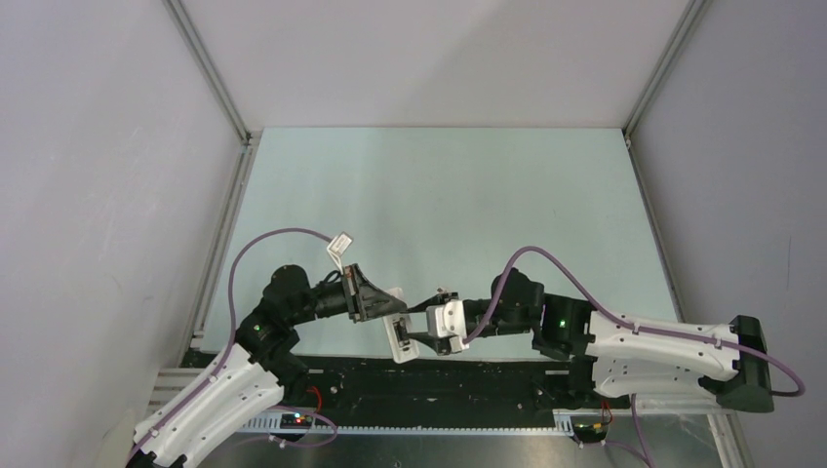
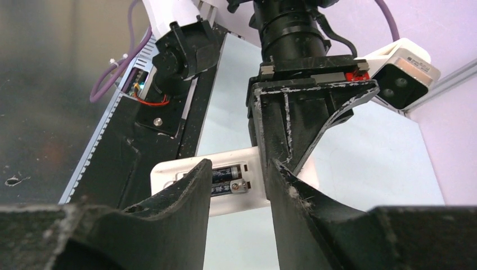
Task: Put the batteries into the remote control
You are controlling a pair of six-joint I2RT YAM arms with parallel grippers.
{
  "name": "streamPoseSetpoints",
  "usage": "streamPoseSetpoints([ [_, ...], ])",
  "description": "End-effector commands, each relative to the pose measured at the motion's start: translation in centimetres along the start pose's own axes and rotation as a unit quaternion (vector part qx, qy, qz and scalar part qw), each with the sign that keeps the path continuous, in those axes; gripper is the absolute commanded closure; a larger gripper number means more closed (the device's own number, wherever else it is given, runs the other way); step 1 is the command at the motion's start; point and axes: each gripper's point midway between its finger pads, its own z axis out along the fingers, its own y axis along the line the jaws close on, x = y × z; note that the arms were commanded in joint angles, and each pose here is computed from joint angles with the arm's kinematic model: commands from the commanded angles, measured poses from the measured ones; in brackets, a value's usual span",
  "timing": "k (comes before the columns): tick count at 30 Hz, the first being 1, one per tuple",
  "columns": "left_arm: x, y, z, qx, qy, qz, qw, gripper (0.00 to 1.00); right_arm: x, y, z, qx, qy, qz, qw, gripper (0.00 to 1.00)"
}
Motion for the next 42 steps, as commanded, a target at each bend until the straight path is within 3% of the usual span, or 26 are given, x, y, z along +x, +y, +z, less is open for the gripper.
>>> streamPoseSetpoints([
  [1,0.0,-1.4,-0.2,0.025,0.006,0.014,1.000,1.00,-1.6,-0.7,0.4,0.004,-0.042,-0.008,0.999,0.56],
  [9,0.0,-1.4,-0.2,0.026,0.004,0.014,1.000,1.00,-0.6,-0.1,0.8,-0.017,-0.038,0.007,0.999,0.62],
  [42,-0.2,-1.7,-0.2,0.033,0.001,0.015,0.999,1.00,1.9,0.1,1.1,-0.022,-0.033,0.028,0.999,0.63],
])
